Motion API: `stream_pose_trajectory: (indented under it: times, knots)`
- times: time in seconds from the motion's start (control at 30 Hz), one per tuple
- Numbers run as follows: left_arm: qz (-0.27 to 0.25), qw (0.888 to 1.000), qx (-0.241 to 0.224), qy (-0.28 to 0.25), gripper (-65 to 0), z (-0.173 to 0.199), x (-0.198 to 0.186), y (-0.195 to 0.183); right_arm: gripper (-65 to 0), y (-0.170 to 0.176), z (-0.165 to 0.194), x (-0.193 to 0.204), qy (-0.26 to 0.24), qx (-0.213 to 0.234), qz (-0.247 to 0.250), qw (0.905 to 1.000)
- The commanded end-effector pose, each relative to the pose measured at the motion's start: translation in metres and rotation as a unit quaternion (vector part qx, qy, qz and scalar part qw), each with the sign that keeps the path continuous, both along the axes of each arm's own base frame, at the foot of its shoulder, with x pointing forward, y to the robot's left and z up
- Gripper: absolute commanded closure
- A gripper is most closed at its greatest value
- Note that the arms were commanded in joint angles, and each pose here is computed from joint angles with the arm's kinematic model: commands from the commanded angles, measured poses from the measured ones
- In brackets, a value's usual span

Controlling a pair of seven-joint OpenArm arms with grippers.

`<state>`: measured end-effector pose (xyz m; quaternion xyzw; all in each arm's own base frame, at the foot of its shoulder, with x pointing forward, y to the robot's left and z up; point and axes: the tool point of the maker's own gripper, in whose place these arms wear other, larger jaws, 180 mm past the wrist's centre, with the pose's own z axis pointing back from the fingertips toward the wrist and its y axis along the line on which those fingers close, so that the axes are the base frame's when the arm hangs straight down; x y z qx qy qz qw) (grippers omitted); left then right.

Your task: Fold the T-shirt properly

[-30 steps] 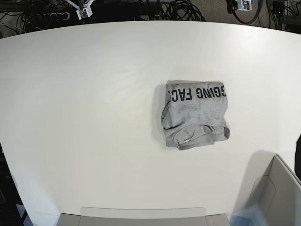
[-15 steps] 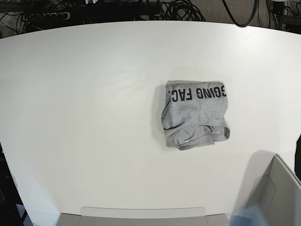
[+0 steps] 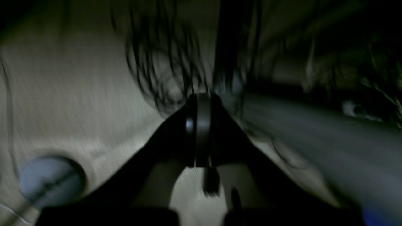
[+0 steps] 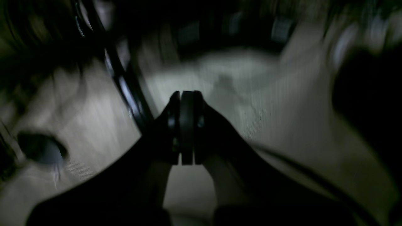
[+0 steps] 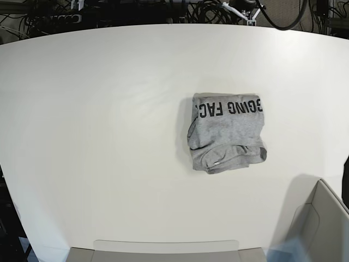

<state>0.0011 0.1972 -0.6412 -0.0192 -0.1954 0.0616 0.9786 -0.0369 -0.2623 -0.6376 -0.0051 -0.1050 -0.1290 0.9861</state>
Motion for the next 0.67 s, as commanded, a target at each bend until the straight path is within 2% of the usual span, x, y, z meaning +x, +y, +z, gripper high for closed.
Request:
stream_pose_trajectory:
  times: [0.0,0.07,0.13,0.23,0.33,0.47,0.63]
  knots:
    - [-0.004,0.998,0.024,0.052,0.0,-0.004,-0.028,0.010,0.0,-0.009,0.001,0.010,-0.001,-0.004,0.015,0.9999]
    - [-0.008,0.993,0.027,0.113,-2.5,-0.012,-0.044,0.002,0.0,-0.017,0.000,0.011,0.025,-0.017,0.044,0.9986]
    - [-0.006,0.988,0.023,0.153,-4.8,-0.014,-0.059,-0.002,0.0,-0.029,0.000,0.009,0.040,-0.060,0.072,0.9948]
    - [-0.003,0.986,0.021,0.166,-6.6,-0.014,-0.068,-0.004,0.0,-0.047,0.003,0.004,0.065,-0.132,0.126,0.9810]
    - [-0.003,0.986,0.021,0.166,-8.2,-0.013,-0.069,-0.004,0.0,-0.046,0.003,0.007,0.072,-0.168,0.168,0.9687]
    - [-0.003,0.986,0.020,0.166,-8.8,-0.014,-0.069,-0.005,0.0,-0.042,0.002,0.008,0.073,-0.173,0.193,0.9629]
    - [-0.001,0.986,0.019,0.168,-8.8,-0.014,-0.068,-0.005,0.0,-0.023,-0.004,0.023,0.060,-0.161,0.189,0.9668]
